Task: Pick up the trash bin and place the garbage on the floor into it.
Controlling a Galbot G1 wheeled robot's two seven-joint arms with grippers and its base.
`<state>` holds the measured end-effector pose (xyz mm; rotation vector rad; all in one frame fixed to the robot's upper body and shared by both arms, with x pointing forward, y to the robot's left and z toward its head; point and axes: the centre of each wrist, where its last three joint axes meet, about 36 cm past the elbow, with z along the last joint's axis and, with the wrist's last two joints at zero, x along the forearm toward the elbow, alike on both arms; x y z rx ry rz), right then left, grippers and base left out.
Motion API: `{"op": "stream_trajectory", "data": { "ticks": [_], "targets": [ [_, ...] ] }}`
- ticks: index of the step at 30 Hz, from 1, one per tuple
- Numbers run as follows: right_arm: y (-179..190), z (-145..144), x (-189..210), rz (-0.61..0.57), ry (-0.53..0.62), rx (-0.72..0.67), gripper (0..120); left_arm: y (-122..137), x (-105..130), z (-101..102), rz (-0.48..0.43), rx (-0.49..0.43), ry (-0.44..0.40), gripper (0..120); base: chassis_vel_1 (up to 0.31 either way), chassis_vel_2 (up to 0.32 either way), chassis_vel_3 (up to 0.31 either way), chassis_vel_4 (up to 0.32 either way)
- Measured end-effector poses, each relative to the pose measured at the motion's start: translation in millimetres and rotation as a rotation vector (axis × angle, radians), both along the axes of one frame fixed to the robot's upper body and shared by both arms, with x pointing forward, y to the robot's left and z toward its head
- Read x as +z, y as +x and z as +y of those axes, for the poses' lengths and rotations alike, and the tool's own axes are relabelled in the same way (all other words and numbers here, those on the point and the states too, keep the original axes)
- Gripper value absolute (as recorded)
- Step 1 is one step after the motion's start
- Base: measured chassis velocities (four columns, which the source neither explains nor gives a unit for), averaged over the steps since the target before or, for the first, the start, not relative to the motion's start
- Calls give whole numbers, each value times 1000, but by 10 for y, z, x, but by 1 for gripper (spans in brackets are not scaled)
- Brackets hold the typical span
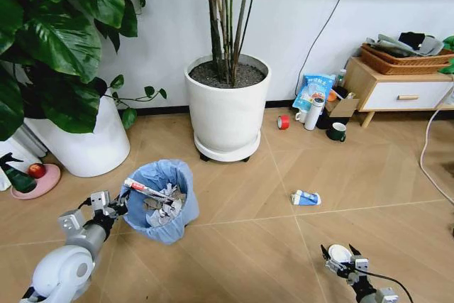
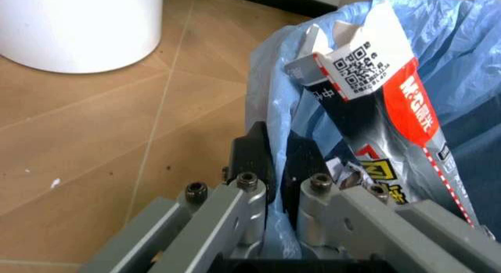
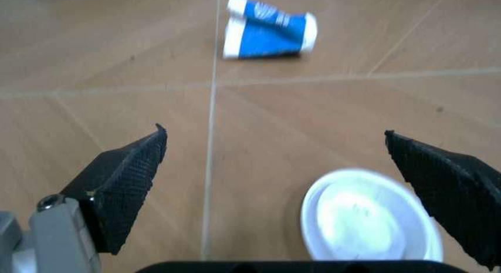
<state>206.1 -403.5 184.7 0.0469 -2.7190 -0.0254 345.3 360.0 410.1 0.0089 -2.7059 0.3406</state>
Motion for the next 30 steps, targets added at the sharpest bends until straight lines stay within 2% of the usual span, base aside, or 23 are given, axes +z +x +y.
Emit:
{"op": "stream_trajectory", "data": {
  "ticks": [12, 17, 21, 22, 26, 27, 30],
  "targets": [
    [109, -72, -233, 91, -11, -41, 100, 1, 31, 38, -1, 1, 8, 0, 3, 5, -3, -4],
    [152, -112, -257, 116, -11, -43, 96, 2, 36, 46, -1, 4, 10, 0, 0, 0, 0, 0],
    [200, -172, -266, 151, -14, -42, 77, 3, 35, 52, 0, 6, 10, 0, 0, 0, 0, 0],
    [200, -172, -266, 151, -14, -42, 77, 3, 35, 52, 0, 6, 10, 0, 0, 0, 0, 0],
    [236, -252, -287, 181, -26, -29, 61, 14, 34, 63, 1, 9, 9, 0, 0, 0, 0, 0],
    [236, -252, -287, 181, -26, -29, 61, 14, 34, 63, 1, 9, 9, 0, 0, 0, 0, 0],
    [265, -309, -286, 204, -38, -9, 46, 23, 28, 73, 3, 13, 9, 0, 0, 0, 0, 0]
  ]
}}
